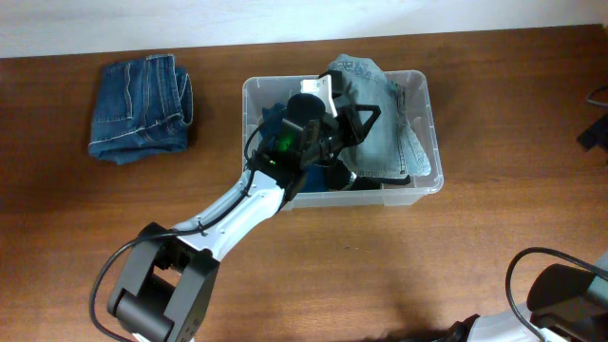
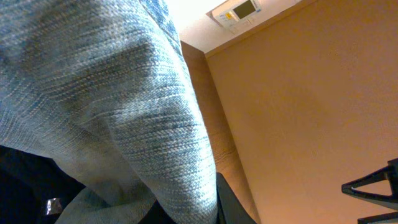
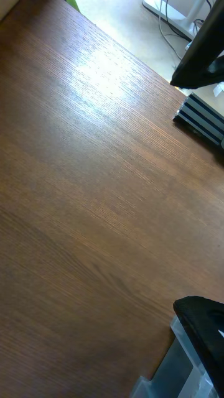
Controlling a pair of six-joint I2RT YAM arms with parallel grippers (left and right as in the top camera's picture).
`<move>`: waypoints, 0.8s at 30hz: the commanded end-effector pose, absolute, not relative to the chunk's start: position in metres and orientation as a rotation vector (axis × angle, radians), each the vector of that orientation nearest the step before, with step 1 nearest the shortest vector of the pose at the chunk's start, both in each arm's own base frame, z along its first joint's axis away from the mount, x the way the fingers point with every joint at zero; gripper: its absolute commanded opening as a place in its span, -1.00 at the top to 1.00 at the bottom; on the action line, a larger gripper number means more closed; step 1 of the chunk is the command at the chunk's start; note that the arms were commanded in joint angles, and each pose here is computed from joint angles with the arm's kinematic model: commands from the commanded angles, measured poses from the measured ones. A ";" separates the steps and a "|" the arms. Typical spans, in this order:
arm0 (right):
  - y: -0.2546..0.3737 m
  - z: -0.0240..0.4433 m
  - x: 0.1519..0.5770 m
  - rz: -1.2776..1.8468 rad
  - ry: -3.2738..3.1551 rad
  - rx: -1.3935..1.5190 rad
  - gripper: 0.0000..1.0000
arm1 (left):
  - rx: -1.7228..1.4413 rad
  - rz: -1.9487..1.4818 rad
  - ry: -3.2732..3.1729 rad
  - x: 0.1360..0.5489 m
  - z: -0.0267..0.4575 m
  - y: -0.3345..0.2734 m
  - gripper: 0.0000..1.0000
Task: Pack container
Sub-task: 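Lower the jeans into the bin's right side and release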
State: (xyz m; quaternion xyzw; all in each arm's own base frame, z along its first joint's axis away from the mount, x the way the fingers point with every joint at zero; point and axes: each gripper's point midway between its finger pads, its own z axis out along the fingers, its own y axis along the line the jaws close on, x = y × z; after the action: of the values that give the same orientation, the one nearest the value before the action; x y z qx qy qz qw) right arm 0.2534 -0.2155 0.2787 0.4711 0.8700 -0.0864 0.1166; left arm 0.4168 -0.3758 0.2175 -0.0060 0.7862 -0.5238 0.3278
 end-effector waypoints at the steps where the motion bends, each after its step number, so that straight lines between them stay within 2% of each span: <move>1: -0.217 0.277 0.253 -0.257 2.540 1.399 -0.97 | 0.001 -1.398 2.011 0.416 0.238 -0.382 0.99; 6: -0.217 0.277 0.253 -0.258 2.540 1.399 -0.97 | -0.079 -1.301 2.118 0.419 0.211 -0.372 0.97; 8: -0.217 0.277 0.254 -0.258 2.541 1.399 -0.97 | -0.118 -1.248 2.161 0.420 0.199 -0.366 0.81; 10: -0.217 0.277 0.253 -0.257 2.540 1.399 -0.97 | -0.135 -1.213 2.186 0.420 0.192 -0.362 0.34; 12: -0.217 0.277 0.254 -0.257 2.541 1.399 -0.97 | -0.136 -1.200 2.197 0.420 0.189 -0.361 -0.64; 13: -0.217 0.277 0.253 -0.258 2.540 1.399 -0.96 | -0.117 -1.187 2.200 0.420 0.187 -0.361 -0.96; 24: -0.217 0.277 0.253 -0.258 2.540 1.399 -0.97 | 0.175 -0.981 2.219 0.417 0.169 -0.349 -0.98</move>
State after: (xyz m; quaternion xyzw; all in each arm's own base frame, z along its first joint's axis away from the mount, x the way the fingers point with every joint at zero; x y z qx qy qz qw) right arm 0.2534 -0.2155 0.2787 0.4710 0.8701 -0.0864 0.1166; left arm 0.4088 -0.3519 0.1545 0.0130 0.8640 -0.4006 0.3048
